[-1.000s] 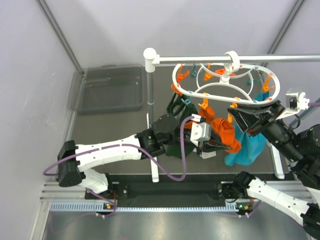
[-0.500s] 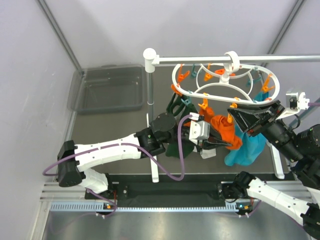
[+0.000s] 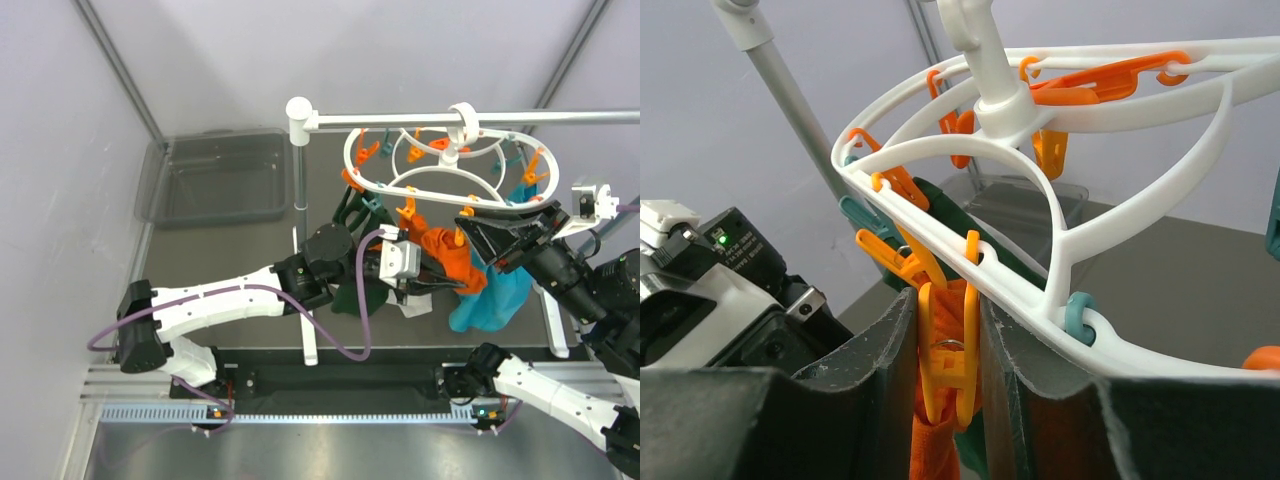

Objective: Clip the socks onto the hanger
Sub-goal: Clamp the sock onto the hanger, then reset both arms

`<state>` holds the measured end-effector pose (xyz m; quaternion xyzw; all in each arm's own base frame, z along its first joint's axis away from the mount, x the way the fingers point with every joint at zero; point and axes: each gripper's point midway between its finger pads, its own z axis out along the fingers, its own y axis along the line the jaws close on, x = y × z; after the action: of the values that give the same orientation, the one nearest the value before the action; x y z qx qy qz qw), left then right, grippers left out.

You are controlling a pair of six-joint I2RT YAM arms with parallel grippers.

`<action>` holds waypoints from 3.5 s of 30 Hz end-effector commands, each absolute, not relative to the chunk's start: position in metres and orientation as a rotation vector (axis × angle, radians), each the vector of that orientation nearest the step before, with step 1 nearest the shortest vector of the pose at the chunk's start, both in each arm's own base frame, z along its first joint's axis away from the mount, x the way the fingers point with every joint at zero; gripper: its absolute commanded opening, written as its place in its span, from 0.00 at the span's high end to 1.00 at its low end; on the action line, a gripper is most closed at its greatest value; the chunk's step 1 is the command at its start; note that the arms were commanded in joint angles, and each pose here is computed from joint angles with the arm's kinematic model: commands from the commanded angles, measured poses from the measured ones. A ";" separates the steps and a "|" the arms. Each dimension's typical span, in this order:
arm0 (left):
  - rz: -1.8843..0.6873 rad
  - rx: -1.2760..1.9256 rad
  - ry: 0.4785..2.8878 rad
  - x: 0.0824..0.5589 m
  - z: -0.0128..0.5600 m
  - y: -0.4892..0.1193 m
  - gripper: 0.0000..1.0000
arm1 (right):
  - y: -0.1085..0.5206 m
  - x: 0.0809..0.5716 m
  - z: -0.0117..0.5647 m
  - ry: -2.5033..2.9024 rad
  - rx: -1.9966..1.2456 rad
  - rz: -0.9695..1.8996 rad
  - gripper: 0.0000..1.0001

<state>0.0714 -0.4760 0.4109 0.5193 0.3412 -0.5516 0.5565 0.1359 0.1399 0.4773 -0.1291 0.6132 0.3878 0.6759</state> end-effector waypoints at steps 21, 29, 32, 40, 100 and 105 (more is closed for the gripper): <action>-1.240 1.156 0.687 0.080 0.447 -0.478 1.00 | 0.143 0.124 0.456 1.452 -0.355 0.898 0.91; -1.249 1.158 0.685 0.080 0.448 -0.483 1.00 | 0.143 0.123 0.457 1.453 -0.359 0.901 0.69; -1.249 1.162 0.688 0.080 0.447 -0.484 1.00 | 0.141 0.121 0.459 1.445 -0.357 0.901 0.53; -1.243 1.155 0.728 0.085 0.443 -0.485 0.97 | 0.138 0.120 0.465 1.438 -0.348 0.898 0.30; -1.357 0.991 1.059 0.070 0.400 -0.391 0.26 | 0.160 -0.024 0.408 1.414 -1.092 1.381 0.00; -1.346 0.923 1.084 0.073 0.401 -0.373 0.27 | 0.184 0.024 0.355 1.635 -0.946 1.302 0.00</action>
<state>0.0713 -0.3896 0.3797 0.4247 0.4708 -0.5595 0.5339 -0.0094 0.1699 0.3803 -0.4227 0.6020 0.5417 0.4068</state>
